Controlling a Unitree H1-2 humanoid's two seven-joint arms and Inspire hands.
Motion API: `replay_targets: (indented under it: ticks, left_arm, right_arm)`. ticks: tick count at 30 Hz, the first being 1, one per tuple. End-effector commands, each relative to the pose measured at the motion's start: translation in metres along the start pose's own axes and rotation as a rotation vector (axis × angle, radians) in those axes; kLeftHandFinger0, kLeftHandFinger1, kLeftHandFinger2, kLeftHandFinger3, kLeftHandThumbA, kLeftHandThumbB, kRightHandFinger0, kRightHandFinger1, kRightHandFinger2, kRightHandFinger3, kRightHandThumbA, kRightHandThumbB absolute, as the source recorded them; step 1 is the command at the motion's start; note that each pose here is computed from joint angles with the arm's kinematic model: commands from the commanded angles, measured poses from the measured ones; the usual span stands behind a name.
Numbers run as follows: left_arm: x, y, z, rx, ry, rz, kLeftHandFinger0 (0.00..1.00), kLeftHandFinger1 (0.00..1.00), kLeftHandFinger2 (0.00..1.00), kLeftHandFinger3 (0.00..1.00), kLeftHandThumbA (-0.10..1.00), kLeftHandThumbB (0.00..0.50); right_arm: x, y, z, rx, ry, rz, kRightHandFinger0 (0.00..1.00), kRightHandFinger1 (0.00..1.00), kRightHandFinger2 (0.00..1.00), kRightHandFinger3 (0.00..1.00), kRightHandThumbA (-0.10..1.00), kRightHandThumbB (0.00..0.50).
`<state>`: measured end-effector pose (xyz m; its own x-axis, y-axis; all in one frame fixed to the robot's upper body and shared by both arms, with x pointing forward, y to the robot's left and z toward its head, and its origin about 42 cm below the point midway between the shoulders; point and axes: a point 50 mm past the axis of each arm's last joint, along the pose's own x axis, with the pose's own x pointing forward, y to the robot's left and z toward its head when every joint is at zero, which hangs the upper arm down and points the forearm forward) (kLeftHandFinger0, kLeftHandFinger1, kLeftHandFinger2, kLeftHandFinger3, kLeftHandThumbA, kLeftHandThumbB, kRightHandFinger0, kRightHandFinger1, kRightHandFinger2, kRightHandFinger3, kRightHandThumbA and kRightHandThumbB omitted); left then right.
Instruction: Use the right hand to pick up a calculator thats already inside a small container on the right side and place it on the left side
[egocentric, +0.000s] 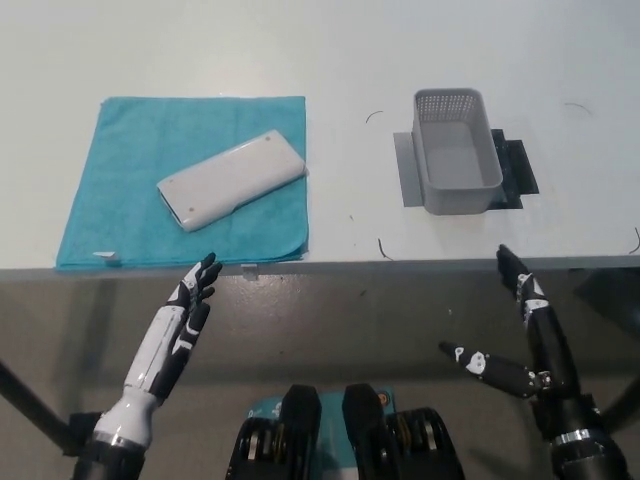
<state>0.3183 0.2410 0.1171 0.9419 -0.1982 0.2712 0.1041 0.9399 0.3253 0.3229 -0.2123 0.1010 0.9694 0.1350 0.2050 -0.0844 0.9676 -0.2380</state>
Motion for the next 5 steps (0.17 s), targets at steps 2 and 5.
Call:
replay_targets:
  ticks: [2, 5]
  left_arm:
    - [-0.0084, 0.0054, 0.0029, 0.004, -0.028, -0.001, 1.00, 1.00, 1.00, 1.00, 1.00, 0.026]
    - [-0.0105, 0.0032, 0.0018, -0.003, -0.023, 0.003, 1.00, 1.00, 1.00, 1.00, 1.00, 0.032]
  right_arm:
    - [0.0105, -0.0028, 0.0060, 0.030, -0.080, 0.057, 1.00, 1.00, 1.00, 1.00, 1.00, 0.198]
    - [0.0070, -0.0020, 0.0032, 0.031, -0.068, 0.070, 1.00, 1.00, 1.00, 1.00, 1.00, 0.191]
